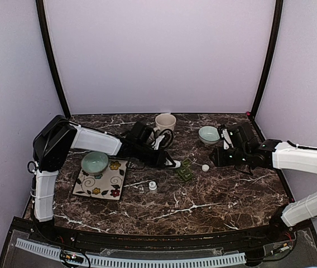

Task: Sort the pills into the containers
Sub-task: Pour the pill into the compartment of the pill container, then pick up the lid of the pill bottle from the center of the board.

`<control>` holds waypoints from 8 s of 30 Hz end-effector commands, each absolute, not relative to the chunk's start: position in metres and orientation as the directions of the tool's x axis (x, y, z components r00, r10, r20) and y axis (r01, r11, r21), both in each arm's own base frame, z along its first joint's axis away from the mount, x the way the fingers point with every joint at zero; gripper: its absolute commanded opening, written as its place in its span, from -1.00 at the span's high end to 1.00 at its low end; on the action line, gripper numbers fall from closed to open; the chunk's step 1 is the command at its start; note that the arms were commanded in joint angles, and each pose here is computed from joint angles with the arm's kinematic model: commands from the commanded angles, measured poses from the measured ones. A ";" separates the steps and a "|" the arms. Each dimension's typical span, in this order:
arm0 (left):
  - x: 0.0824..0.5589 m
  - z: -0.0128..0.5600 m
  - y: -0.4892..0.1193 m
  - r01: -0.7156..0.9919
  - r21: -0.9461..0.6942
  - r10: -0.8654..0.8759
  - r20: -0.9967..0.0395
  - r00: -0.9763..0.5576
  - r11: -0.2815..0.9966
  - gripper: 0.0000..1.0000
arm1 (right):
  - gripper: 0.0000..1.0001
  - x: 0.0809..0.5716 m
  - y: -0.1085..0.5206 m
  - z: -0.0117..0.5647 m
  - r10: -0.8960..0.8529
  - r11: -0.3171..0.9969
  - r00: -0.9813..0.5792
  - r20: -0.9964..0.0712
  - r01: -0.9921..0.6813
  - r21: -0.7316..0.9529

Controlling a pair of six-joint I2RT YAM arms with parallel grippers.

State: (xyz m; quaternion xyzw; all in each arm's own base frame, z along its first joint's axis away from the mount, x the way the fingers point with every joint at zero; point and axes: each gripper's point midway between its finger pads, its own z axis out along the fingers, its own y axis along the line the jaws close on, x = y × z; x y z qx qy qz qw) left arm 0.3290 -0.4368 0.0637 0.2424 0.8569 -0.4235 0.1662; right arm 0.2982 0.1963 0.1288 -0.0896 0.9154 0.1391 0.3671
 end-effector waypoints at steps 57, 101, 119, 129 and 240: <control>0.331 0.110 -0.444 0.653 -0.538 0.337 -0.573 -0.747 0.533 1.00 | 0.20 0.311 0.205 0.133 -0.047 0.939 -0.701 -0.712 -0.274 0.208; 0.327 0.106 -0.446 0.670 -0.499 0.376 -0.568 -0.732 0.550 1.00 | 0.30 0.334 0.266 0.132 -0.076 0.868 -0.730 -0.680 -0.384 0.315; 0.328 0.107 -0.447 0.672 -0.498 0.377 -0.570 -0.730 0.548 1.00 | 0.33 0.332 0.327 0.105 -0.165 0.817 -0.754 -0.636 -0.465 0.340; 0.328 0.108 -0.448 0.674 -0.500 0.375 -0.574 -0.728 0.543 1.00 | 0.32 0.325 0.337 0.083 -0.209 0.818 -0.777 -0.595 -0.472 0.330; 0.271 0.208 -0.416 0.667 -0.745 0.077 -0.664 -0.744 0.017 1.00 | 0.24 0.306 0.223 0.103 -0.082 0.948 -0.723 -0.686 -0.269 0.170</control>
